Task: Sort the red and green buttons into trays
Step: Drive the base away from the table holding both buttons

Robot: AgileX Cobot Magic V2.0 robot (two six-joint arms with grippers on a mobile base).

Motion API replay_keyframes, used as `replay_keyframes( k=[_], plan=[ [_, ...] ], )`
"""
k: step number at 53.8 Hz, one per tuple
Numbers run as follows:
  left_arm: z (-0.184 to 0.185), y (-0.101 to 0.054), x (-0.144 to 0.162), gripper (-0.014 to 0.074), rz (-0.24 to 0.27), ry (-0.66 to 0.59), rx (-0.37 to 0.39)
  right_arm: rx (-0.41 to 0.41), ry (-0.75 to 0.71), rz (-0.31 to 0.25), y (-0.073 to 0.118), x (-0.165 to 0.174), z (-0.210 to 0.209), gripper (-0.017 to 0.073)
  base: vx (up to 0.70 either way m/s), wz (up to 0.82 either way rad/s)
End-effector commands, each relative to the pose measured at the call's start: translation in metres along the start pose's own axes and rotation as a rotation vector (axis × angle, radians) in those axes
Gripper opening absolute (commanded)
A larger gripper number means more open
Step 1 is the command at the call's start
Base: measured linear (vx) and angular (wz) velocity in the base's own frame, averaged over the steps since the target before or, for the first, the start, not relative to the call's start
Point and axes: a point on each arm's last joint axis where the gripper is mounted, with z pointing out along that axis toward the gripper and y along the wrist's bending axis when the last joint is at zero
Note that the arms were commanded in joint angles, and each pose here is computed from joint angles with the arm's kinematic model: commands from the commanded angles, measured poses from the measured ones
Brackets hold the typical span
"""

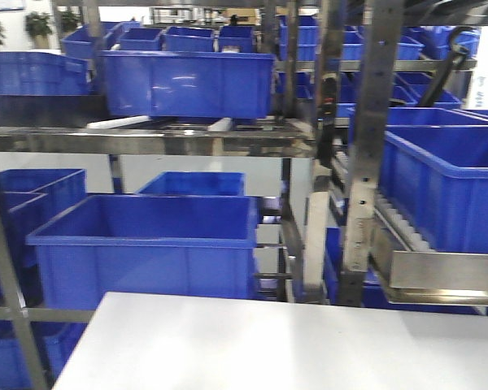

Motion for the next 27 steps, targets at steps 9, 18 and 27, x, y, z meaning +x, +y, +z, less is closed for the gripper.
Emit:
replay_keyframes(
  k=[9,18,27],
  plan=[
    [-0.0048,-0.0045,-0.0165,-0.0001,-0.001,-0.101,0.043,0.002,-0.033,0.013,-0.0018,-0.0106,-0.0004,-0.0009,-0.06,0.46],
    [-0.0048,-0.0045,-0.0165,-0.0001,-0.001,-0.101,0.043,0.002,-0.033,0.013,-0.0018,-0.0106,-0.0004,-0.0009,-0.08,0.59],
    [-0.0048,-0.0045,-0.0165,-0.0001,-0.001,-0.101,0.043,0.002,-0.033,0.013,-0.0018,-0.0106,-0.0004,-0.0009,-0.11,0.63]
  ],
)
